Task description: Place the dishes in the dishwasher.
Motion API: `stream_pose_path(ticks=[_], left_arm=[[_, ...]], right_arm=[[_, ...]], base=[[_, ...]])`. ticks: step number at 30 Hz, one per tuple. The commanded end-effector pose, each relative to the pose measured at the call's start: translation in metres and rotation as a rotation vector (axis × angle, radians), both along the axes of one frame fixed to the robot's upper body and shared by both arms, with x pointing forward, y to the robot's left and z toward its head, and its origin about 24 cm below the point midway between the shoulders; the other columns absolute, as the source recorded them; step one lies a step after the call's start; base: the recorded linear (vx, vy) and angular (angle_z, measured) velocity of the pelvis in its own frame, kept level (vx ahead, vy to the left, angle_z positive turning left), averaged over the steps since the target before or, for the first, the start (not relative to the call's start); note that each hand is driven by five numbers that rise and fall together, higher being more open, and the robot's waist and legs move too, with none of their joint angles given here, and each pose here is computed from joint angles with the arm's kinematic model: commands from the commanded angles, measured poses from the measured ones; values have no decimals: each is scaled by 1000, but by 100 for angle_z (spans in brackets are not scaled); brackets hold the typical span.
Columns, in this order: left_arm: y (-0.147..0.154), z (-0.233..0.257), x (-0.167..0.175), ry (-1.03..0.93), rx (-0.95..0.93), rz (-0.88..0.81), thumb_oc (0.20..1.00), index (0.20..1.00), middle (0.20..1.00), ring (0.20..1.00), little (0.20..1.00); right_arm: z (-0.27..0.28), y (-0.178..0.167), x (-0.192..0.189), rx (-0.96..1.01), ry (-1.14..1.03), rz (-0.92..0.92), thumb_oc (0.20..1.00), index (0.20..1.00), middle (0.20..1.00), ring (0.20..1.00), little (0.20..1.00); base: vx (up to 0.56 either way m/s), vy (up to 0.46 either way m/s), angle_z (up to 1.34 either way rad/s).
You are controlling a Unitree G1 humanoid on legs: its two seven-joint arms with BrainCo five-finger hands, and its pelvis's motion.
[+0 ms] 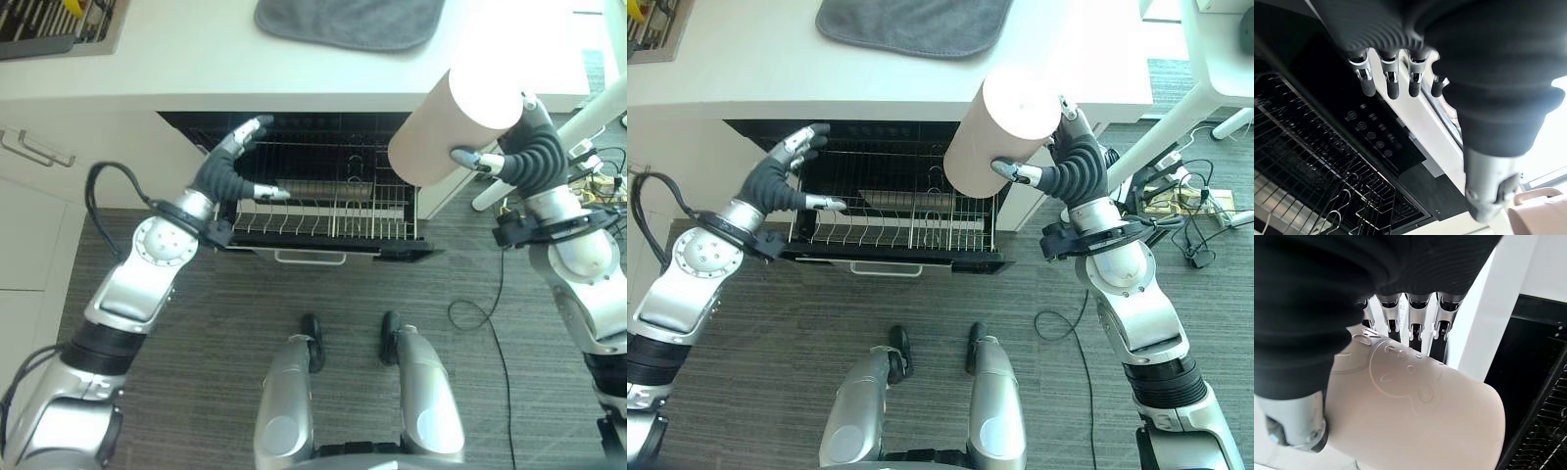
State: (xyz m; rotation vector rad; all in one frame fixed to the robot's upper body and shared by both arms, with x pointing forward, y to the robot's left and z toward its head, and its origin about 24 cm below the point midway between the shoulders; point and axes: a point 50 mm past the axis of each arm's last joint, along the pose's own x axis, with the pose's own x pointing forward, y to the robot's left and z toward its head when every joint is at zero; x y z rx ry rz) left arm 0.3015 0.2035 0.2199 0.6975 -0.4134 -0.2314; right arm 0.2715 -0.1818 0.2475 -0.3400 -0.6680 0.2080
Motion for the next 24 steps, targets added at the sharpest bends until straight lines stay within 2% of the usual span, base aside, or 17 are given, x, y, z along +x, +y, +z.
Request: stream_pose_path(ticks=[1,7,13,22,24], left_arm=[[3,10,-7,-63,31,12,1000,1000,1000,1000,1000],[18,-2,16,59,153,164,1000,1000,1000,1000,1000],[21,-31,42,283,254,207,1000,1000,1000,1000,1000],[40,-72,70,466,281,381,1000,1000,1000,1000,1000],[49,-81,77,484,257,479,1000,1000,1000,1000,1000]], right_arm=[[31,5,-14,-5,-160,21,200,200,200,200,200],[40,10,-9,-8,-172,37,200,200,200,200,200],[48,20,-6,-36,-179,82,200,200,200,200,200],[57,39,-2,-73,-186,171,200,200,200,200,200],[58,47,-2,-82,-184,203,200,200,200,200,200]], base=[[-51,94,-11],[-71,92,-4],[-61,72,-8],[-33,45,-2],[-24,30,-8]])
